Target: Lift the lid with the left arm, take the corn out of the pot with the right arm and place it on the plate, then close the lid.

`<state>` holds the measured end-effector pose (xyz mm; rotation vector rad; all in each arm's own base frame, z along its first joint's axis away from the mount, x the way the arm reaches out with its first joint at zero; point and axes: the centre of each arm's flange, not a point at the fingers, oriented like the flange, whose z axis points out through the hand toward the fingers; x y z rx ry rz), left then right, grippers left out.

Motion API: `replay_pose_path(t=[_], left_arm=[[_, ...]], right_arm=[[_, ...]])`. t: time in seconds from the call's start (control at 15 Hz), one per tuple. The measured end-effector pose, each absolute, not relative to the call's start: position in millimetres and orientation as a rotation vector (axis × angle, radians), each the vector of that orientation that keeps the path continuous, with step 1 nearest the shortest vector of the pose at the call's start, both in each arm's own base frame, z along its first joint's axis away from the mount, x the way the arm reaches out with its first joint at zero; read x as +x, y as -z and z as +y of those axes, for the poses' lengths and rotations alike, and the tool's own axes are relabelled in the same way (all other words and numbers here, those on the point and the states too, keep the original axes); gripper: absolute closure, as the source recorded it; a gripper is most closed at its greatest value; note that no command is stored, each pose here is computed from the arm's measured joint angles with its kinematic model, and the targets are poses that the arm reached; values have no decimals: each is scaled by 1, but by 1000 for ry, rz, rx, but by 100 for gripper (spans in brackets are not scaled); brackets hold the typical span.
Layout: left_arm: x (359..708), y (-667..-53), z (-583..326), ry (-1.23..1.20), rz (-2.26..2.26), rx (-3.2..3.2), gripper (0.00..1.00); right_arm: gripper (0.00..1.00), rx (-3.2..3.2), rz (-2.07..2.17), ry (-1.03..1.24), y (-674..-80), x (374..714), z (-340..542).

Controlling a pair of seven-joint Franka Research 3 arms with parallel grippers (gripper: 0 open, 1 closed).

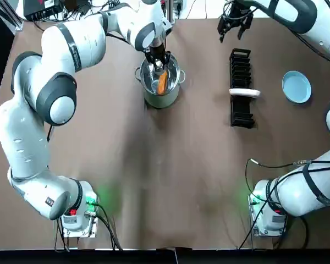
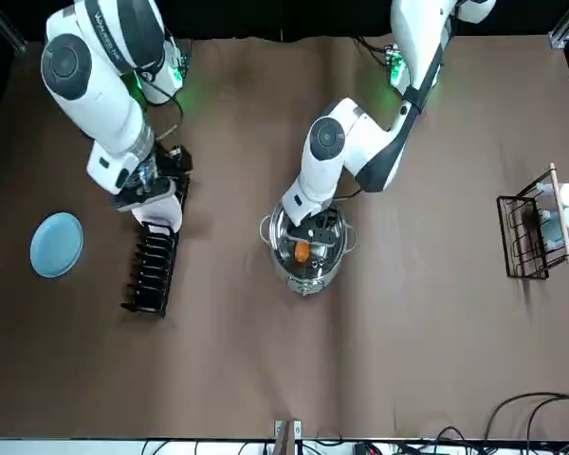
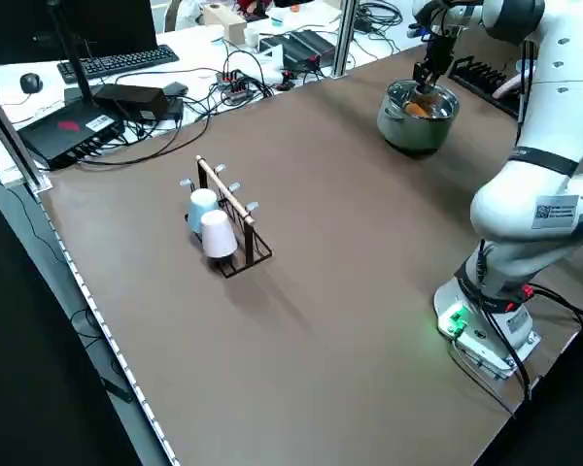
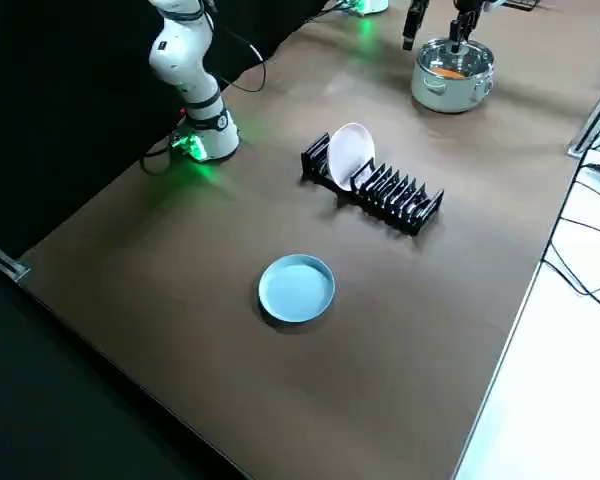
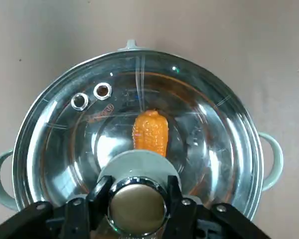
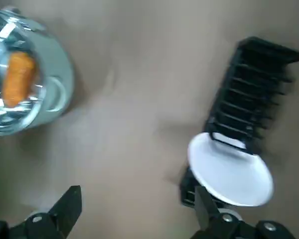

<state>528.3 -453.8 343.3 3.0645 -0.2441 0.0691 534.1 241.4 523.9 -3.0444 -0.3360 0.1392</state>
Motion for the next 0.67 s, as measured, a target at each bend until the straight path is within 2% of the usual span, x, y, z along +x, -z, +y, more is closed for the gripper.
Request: replay_pose_path(t=[0.47,0.67], left_arm=[[528,-346,-453,-36,-185,3086,49],[530,-367,-449,2,-141,3109,49]], right_arm=[[0,-2989,-276,-207,-500,534,298],[0,-2988,-292,-205,-494,540,312]])
